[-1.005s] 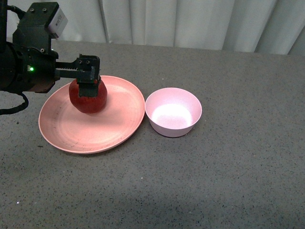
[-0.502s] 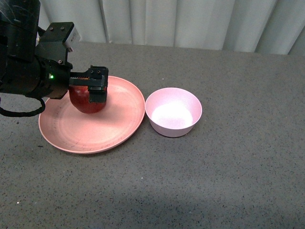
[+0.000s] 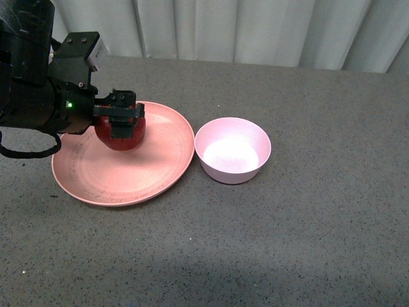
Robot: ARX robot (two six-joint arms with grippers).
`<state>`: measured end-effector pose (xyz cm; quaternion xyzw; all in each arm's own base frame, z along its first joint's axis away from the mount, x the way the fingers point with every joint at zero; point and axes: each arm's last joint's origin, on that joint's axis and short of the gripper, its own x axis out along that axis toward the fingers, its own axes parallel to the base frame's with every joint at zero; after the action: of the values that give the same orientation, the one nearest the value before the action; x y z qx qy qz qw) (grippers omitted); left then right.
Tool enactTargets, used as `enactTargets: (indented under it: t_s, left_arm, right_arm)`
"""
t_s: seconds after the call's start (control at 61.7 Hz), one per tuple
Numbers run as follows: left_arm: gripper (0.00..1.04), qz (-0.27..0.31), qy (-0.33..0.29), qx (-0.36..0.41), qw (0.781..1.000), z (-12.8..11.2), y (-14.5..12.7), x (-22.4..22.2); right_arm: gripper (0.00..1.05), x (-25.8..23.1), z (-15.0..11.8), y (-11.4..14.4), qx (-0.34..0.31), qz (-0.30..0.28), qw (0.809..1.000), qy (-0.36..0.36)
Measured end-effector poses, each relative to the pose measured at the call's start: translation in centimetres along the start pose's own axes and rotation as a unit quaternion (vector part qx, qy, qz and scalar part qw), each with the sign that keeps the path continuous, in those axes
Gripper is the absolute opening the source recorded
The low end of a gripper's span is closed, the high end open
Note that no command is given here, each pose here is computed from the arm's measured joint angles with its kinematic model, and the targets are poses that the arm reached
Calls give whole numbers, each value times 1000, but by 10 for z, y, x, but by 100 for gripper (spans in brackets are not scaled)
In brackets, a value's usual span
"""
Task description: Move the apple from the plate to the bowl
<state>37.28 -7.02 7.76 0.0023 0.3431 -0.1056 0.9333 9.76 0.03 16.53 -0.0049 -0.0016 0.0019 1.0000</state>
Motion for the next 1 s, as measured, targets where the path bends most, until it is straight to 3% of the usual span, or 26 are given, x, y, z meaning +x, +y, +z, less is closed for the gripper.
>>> enactTargets:
  t_s: [0.113,0.292,0.648,1.005]
  left_arm:
    - [67,-15,-25,3,1000,10,-13,-11]
    - [67,-60,-76,22,995,33,-53,-33]
    - [66,-127,-51,69,988,13,-142,-16]
    - [66,-111,-21,72,991,-2,-150,12]
  right_arm:
    - [95,0,0,0,0,0,1000,0]
    - [95,0,0,0,0,0,1000,0]
    - [95,0,0,0,0,0,1000,0]
    - [95,0,0,0,0,0,1000,0]
